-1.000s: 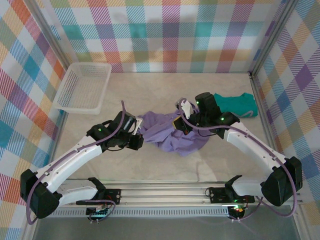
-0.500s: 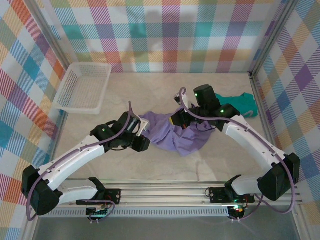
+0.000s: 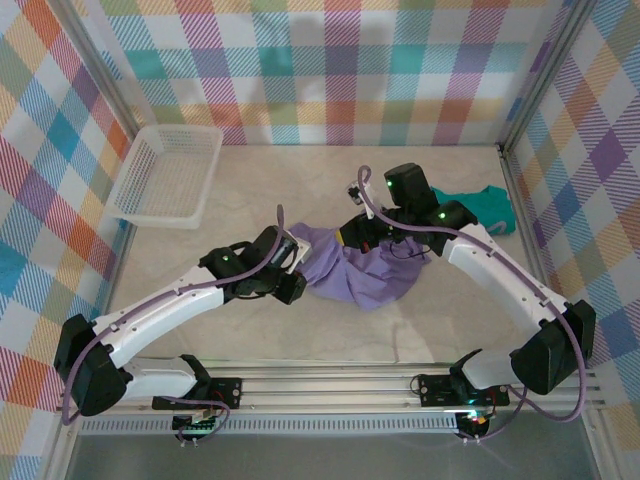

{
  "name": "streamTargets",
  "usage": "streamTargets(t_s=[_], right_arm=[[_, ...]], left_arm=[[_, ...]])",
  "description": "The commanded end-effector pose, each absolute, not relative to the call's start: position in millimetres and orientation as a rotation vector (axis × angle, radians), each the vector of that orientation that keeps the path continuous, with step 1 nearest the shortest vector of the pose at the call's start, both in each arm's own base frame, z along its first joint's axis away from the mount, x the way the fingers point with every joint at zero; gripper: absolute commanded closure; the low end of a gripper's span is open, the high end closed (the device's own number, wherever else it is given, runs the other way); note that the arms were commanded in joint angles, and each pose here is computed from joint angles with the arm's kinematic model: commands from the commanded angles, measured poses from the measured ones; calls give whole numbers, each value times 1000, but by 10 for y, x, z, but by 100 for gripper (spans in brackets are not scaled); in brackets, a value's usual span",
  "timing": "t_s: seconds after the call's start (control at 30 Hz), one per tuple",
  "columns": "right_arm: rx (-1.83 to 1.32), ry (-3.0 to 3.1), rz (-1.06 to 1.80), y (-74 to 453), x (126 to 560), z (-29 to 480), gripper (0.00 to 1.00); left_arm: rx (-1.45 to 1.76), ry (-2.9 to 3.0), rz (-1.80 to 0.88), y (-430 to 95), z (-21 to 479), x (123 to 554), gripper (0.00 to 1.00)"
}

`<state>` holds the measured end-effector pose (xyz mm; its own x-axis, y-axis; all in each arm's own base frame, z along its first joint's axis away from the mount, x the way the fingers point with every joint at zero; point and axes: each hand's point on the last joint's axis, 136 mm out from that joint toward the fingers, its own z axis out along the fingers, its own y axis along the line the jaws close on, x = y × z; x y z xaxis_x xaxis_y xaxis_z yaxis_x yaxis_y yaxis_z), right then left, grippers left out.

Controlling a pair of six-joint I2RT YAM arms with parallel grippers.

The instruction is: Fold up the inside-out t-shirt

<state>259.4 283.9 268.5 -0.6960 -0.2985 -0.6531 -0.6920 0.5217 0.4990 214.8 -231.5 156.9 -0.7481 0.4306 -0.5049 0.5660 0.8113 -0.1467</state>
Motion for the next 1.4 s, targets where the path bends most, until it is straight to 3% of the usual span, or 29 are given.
streamTargets(t_s=[0.0, 0.23, 0.4, 0.63, 0.87, 1.03, 1.37], right_arm=[[-775, 2303, 986, 2773, 2701, 2714, 100], [-767, 2358, 835, 2656, 2855, 2674, 97], [-917, 2210, 1109, 2919, 2633, 2884, 97], [-871, 2185, 1334, 3030, 2629, 2909, 95], [-772, 2370, 1119, 2838, 2764, 2511, 75], [-758, 2403, 974, 2670, 2781, 2395, 69], [-767, 2374, 1015, 2665, 2754, 2207, 58]], left_arm=[[757, 2451, -443, -2368, 1776, 2143, 93], [963, 2530, -579, -2416, 1640, 1722, 100], [1116, 2528, -675, -2576, 1637, 1535, 100], [1246, 2364, -925, -2855, 1891, 1353, 100], [1087, 2333, -848, -2748, 2057, 1568, 100], [920, 2381, -908, -2634, 2147, 1714, 100], [572, 2530, -1097, -2433, 2247, 2019, 100]])
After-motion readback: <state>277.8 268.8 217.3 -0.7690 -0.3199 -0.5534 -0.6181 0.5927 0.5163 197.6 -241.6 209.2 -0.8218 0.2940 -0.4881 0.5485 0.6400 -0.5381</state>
